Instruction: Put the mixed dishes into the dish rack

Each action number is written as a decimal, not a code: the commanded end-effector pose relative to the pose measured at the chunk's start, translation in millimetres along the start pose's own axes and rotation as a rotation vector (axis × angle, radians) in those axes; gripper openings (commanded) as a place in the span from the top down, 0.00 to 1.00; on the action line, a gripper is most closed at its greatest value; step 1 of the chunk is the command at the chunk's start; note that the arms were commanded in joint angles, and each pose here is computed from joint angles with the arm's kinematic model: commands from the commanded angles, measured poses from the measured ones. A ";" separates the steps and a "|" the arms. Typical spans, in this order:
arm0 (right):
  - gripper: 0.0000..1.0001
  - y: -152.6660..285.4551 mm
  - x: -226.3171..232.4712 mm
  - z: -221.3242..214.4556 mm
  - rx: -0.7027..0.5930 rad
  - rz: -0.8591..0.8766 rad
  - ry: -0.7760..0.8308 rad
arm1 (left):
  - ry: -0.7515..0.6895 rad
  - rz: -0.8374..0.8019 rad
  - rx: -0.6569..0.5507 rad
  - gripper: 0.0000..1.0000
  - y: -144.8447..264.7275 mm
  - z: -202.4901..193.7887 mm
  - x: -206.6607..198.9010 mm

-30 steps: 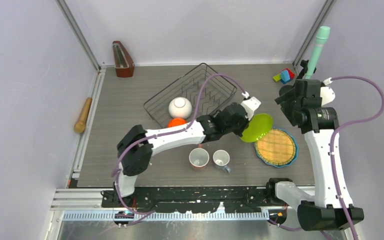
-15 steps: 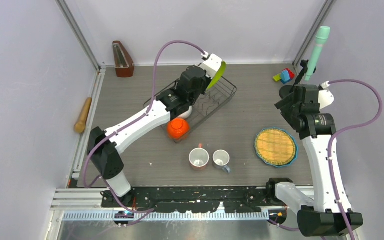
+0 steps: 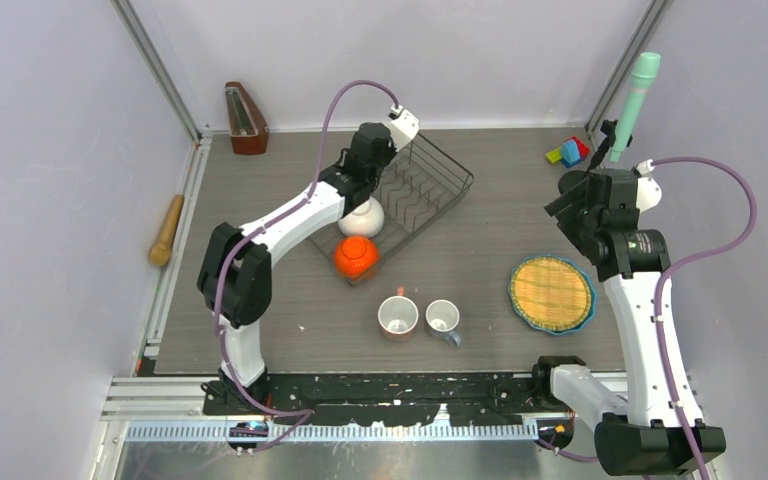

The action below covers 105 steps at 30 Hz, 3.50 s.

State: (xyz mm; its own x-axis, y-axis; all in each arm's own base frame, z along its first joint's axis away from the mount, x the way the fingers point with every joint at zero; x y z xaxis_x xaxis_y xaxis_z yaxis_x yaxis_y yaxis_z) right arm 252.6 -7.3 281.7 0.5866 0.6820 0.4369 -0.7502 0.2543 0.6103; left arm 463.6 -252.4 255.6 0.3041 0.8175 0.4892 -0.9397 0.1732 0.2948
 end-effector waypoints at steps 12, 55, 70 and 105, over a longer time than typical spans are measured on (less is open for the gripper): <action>0.34 -8.5 8.2 1.5 -0.007 0.030 0.003 | -0.029 -0.040 -0.016 1.00 -34.6 -1.1 -5.4; 0.05 -75.6 -61.1 -79.4 0.306 -0.372 0.135 | 0.273 -0.118 0.051 0.24 -24.8 0.0 20.6; 0.04 -145.4 -61.5 -108.5 0.406 -0.473 0.147 | 0.733 -0.447 -0.005 0.16 86.8 26.7 -20.2; 1.00 -109.3 -11.0 -56.8 0.363 -0.302 -0.002 | 0.806 -0.773 -0.020 0.19 114.5 32.6 -106.4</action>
State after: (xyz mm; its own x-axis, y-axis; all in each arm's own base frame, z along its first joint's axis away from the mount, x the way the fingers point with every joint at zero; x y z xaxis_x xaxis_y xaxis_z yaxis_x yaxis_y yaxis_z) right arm 302.9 -13.4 128.2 0.7663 0.6407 0.0475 -0.2592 0.2407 0.9353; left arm 340.8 -295.9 252.8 0.5309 0.7141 -0.4563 -0.6067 0.6962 0.3837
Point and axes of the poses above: each gripper's point midway between its finger pads, its own y axis back along the fingers, its own x axis along the line the jaws close on, z = x × y, the point moved 3 cm from there along y, back along the fingers, and after that the axes turned 3 degrees about y, right-handed, at the moved point
